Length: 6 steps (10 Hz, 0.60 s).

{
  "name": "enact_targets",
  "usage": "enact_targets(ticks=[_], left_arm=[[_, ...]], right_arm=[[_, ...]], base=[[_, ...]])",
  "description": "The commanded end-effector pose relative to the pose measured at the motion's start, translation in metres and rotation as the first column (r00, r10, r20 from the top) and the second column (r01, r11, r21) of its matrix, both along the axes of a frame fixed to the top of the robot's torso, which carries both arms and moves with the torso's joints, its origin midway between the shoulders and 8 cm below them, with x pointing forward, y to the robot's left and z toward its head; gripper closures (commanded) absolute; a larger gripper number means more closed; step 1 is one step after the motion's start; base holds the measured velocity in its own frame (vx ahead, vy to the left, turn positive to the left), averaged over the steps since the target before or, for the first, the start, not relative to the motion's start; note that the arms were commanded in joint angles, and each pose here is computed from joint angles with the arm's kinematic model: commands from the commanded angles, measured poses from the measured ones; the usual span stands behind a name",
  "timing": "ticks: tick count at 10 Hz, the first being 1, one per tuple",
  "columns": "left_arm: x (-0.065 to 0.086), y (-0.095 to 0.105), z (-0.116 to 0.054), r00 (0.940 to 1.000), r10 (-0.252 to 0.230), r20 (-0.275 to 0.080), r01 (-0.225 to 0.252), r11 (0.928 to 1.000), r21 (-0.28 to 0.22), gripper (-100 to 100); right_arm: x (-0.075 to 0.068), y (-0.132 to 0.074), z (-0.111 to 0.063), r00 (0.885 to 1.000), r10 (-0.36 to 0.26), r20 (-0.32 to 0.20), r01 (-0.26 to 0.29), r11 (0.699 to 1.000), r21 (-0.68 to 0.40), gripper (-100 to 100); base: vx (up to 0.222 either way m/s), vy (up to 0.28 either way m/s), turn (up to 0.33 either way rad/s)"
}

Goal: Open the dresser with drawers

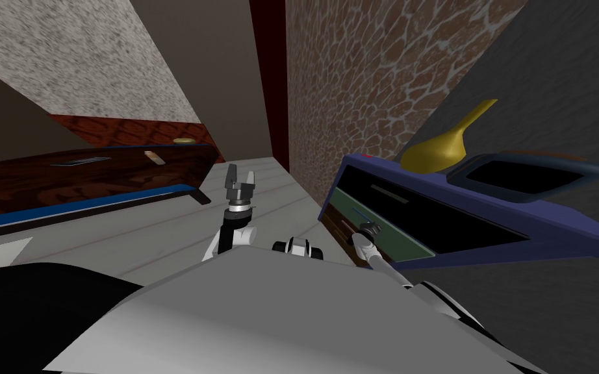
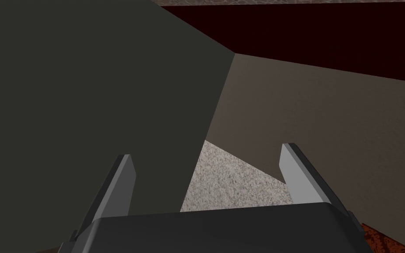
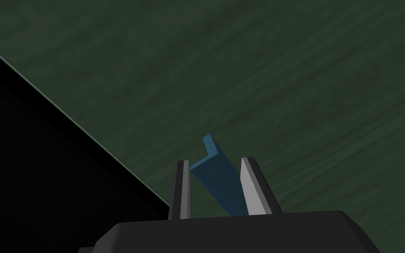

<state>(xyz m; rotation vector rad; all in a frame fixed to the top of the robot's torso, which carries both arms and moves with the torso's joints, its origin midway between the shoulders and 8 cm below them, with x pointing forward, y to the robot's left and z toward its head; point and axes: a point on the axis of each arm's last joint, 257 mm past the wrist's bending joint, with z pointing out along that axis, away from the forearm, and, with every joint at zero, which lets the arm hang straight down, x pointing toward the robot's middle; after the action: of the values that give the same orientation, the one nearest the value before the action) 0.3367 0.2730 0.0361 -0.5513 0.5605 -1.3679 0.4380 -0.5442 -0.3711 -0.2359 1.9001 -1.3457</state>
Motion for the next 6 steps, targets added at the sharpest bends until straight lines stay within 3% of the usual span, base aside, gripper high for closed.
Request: enact_targets(ticks=[1, 2, 4, 5, 6], left_arm=[[0.0, 0.0, 0.0, 1.0, 0.0, 0.0, 0.0, 1.0, 0.0, 0], [0.0, 0.0, 0.0, 1.0, 0.0, 0.0, 0.0, 1.0, 0.0, 0], [0.0, 0.0, 0.0, 1.0, 0.0, 0.0, 0.0, 1.0, 0.0, 0], [0.0, 0.0, 0.0, 1.0, 0.0, 0.0, 0.0, 1.0, 0.0, 0], [0.0, 0.0, 0.0, 1.0, 0.0, 0.0, 0.0, 1.0, 0.0, 0]], right_arm=[[0.008, 0.006, 0.006, 1.0, 0.025, 0.014, -0.025, 1.0, -0.004, 100], [0.008, 0.018, -0.004, 0.999, 0.038, 0.009, -0.038, 0.999, 0.034, 100], [0.011, 0.01, 0.008, 0.999, 0.036, 0.023, -0.036, 0.999, 0.0, 100], [0.009, 0.018, -0.003, 0.999, 0.039, 0.019, -0.04, 0.998, 0.041, 100], [0.009, 0.009, 0.005, 0.999, 0.028, 0.029, -0.029, 0.999, 0.022, 100]], base=[[0.001, 0.013, -0.001], [0.014, 0.007, -0.052], [0.007, 0.014, -0.015], [0.008, 0.004, -0.054], [0.011, 0.014, -0.014]])
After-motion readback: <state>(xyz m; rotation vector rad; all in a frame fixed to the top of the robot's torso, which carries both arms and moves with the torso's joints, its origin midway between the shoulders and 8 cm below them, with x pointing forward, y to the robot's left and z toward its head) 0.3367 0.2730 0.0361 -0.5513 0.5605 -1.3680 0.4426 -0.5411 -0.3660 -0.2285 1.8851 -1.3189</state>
